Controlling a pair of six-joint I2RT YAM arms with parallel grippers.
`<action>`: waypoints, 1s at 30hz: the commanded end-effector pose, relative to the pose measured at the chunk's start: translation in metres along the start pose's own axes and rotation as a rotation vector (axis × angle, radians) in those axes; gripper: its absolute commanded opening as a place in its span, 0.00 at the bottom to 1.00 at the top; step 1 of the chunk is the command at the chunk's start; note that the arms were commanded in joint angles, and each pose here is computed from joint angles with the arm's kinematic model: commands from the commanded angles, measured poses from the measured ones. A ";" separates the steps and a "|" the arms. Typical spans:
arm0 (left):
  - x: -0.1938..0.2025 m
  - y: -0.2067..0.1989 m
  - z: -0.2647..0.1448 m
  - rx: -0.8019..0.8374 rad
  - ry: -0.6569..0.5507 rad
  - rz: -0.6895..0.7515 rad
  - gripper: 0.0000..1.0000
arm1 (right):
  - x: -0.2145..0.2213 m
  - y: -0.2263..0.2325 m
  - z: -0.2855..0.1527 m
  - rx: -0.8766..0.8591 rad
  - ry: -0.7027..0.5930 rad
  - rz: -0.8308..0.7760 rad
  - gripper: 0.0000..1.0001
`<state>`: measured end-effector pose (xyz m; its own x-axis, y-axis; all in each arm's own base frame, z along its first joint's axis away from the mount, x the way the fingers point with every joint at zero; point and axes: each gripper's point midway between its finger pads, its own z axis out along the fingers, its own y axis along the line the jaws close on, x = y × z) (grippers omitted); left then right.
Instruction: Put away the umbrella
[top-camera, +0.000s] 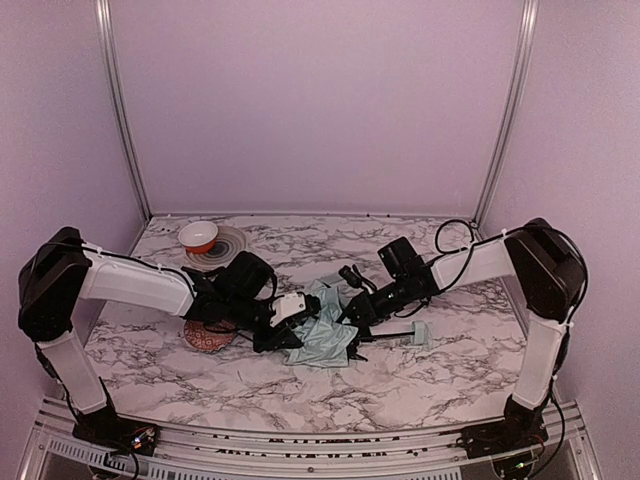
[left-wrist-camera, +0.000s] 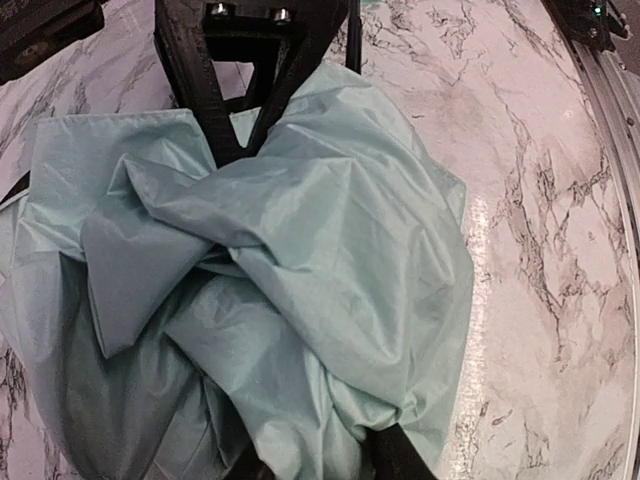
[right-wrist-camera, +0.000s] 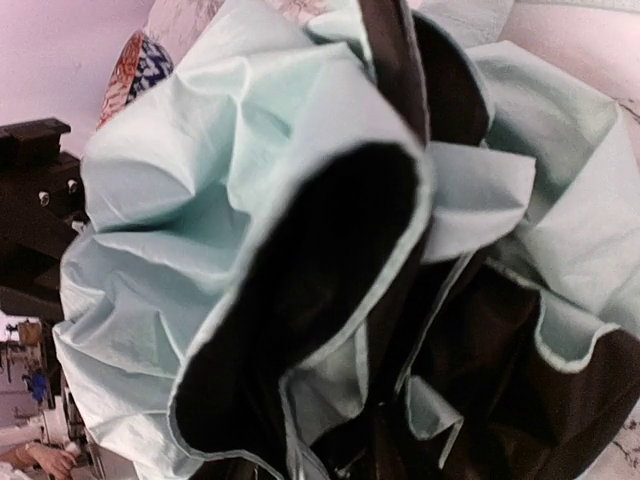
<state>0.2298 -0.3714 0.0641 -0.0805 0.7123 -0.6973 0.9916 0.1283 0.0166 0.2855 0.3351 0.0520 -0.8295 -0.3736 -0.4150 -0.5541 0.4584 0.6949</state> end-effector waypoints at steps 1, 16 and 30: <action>0.015 -0.001 0.006 -0.010 0.065 0.007 0.24 | -0.018 0.015 -0.026 0.066 -0.015 -0.114 0.37; 0.009 -0.001 -0.007 -0.103 0.002 0.121 0.07 | 0.056 0.015 -0.062 0.135 0.257 -0.356 0.56; -0.008 0.004 -0.017 -0.147 -0.065 0.121 0.27 | 0.090 -0.010 -0.023 0.222 0.396 -0.416 0.29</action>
<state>0.2283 -0.3596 0.0617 0.0369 0.7253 -0.6874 0.9770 0.1184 0.1773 0.2096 0.2827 0.0468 -0.4942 -0.7725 -0.3988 -0.8422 0.3117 0.4399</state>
